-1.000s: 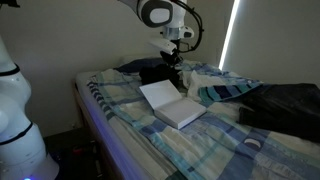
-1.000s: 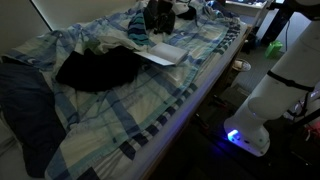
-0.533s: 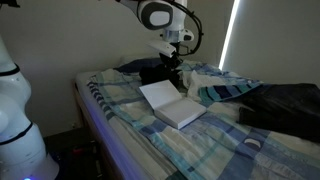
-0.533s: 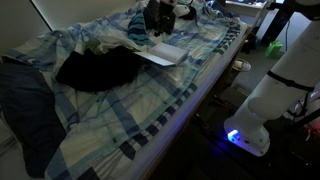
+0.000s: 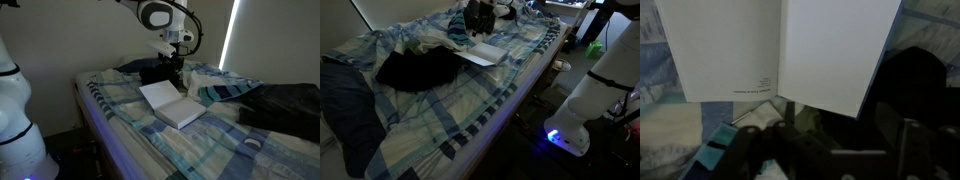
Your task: Open the book on the bed
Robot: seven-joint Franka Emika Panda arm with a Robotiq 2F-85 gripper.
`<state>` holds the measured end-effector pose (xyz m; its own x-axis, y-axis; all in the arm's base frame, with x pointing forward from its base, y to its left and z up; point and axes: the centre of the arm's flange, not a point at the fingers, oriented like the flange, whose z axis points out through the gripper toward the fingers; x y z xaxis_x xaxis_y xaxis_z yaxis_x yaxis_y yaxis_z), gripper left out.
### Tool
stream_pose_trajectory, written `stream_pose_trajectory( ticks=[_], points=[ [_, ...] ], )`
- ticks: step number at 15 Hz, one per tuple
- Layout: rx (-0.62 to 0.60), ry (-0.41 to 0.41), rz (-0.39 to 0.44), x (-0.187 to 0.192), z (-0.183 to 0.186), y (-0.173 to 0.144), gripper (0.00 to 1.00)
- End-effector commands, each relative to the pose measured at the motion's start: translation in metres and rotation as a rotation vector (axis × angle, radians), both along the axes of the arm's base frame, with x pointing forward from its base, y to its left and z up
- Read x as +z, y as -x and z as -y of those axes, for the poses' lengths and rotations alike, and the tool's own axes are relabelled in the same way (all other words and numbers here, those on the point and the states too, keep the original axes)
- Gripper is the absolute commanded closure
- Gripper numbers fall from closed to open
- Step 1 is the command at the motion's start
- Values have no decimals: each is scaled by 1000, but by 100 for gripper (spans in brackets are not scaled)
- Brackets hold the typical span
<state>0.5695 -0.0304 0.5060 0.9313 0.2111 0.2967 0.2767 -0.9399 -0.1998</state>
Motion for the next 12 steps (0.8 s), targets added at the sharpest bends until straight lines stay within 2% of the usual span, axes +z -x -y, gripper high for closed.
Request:
stream_pose_trajectory(
  ticks=[1, 12],
  points=[
    [-8, 4, 10, 2, -2, 8, 0],
    [1, 1, -1, 0, -1, 0, 0]
  ],
)
